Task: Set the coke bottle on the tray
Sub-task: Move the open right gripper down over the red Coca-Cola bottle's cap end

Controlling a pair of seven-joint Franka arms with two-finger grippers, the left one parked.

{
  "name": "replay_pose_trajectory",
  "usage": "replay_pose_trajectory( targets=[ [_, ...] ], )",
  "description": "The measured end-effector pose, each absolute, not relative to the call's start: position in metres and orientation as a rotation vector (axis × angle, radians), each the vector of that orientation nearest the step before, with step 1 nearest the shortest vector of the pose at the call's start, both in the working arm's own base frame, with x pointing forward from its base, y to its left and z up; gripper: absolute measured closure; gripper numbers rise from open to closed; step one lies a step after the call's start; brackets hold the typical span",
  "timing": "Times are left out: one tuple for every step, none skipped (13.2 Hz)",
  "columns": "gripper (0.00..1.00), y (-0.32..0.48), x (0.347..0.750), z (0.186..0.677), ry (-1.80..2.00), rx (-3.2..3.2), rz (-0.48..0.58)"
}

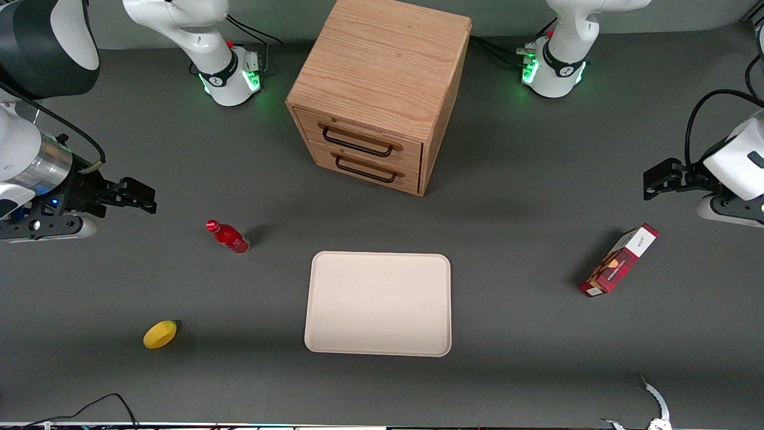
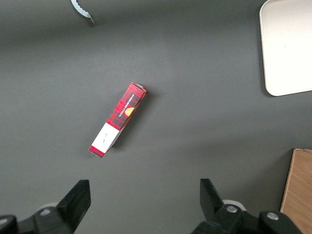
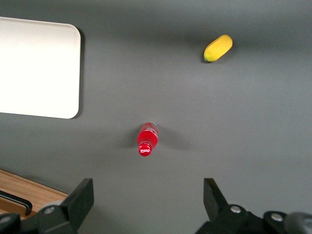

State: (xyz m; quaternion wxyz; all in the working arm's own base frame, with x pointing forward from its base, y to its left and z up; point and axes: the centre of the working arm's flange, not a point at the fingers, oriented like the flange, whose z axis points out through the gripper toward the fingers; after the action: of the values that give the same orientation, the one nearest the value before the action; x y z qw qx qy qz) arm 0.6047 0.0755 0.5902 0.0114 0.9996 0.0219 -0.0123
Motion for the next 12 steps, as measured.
replay_pose_trajectory(
  targets=[
    [0.00, 0.080, 0.605, 0.592, 0.075, 3.116, -0.041],
    [0.00, 0.082, 0.605, 0.594, 0.069, 3.118, -0.041],
    [0.00, 0.081, 0.604, 0.596, 0.059, 3.123, -0.045],
    [0.00, 0.079, 0.604, 0.600, 0.052, 3.128, -0.039],
    [0.00, 0.078, 0.605, 0.603, 0.046, 3.131, -0.034],
    [0.00, 0.077, 0.605, 0.604, 0.043, 3.132, -0.038],
    [0.00, 0.076, 0.605, 0.603, 0.036, 3.132, -0.045],
    [0.00, 0.077, 0.605, 0.601, 0.017, 3.133, -0.052],
    [0.00, 0.077, 0.606, 0.599, -0.008, 3.134, -0.057],
    [0.00, 0.077, 0.607, 0.597, -0.022, 3.135, -0.065],
    [0.00, 0.077, 0.609, 0.593, -0.029, 3.136, -0.075],
    [0.00, 0.078, 0.611, 0.587, -0.029, 3.138, -0.086]
  ],
)
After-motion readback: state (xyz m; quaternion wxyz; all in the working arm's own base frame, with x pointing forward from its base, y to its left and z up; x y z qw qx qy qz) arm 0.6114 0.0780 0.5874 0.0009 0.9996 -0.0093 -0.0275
